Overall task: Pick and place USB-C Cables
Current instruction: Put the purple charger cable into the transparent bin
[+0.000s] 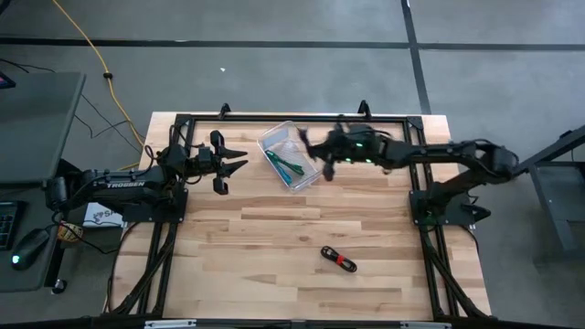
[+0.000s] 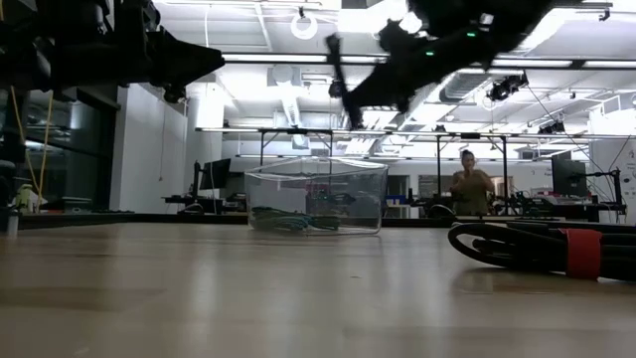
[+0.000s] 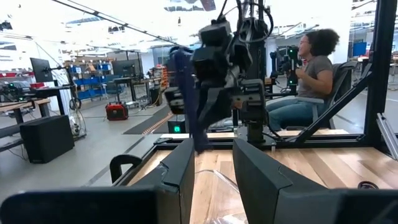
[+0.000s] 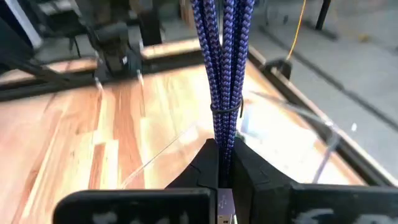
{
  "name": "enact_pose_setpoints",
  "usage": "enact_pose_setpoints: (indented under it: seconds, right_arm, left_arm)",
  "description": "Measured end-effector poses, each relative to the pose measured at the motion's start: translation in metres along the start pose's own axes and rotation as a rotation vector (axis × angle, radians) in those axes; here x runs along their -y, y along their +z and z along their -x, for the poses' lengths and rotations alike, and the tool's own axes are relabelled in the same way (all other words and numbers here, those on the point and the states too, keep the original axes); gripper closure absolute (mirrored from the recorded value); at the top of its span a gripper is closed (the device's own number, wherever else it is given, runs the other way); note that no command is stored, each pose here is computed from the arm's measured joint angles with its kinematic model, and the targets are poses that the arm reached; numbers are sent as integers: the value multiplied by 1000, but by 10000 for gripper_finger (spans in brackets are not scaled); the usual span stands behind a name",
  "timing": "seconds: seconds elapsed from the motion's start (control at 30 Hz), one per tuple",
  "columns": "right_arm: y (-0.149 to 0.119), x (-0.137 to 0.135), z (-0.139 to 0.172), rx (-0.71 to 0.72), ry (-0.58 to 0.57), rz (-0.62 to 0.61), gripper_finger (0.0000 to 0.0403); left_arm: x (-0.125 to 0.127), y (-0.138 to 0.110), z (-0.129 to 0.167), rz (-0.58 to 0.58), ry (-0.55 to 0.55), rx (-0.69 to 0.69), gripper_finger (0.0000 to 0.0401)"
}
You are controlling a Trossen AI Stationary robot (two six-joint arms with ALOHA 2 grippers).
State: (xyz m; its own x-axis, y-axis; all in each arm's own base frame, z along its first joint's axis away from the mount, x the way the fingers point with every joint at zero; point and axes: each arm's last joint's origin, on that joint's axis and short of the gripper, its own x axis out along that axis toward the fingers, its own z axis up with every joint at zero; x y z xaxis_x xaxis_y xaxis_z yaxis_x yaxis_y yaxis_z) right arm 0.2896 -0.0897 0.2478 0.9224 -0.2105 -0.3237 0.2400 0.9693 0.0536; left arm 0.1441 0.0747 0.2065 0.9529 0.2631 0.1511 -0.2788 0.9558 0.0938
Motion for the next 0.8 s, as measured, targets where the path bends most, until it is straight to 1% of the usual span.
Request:
enact_pose_setpoints:
  seconds: [0.13, 0.23, 0.43, 0.53, 0.6, 0.67, 0.8]
  right_arm:
    - [8, -3, -31, -138, 9, -49, 402]
    - [5, -8, -53, -244, 17, -73, 402]
    - [-5, -11, -90, -367, 12, -100, 402]
    - [-7, -6, -104, -404, -62, -124, 402]
    - [-14, -2, -112, -471, -97, -124, 402]
    - [-18, 2, -120, -522, -113, -135, 402]
    - [-20, 11, -131, -577, -135, -166, 402]
  left_arm:
    - [0, 0, 0, 0, 0, 0, 311]
    - [0, 0, 0, 1, 0, 0, 311]
    - [0, 0, 0, 1, 0, 0, 311]
    - [0, 0, 0, 4, 0, 0, 311]
    - [0, 0, 0, 4, 0, 0, 311]
    - [0, 0, 0, 18, 0, 0, 311]
    - [0, 0, 0, 28, 0, 0, 311]
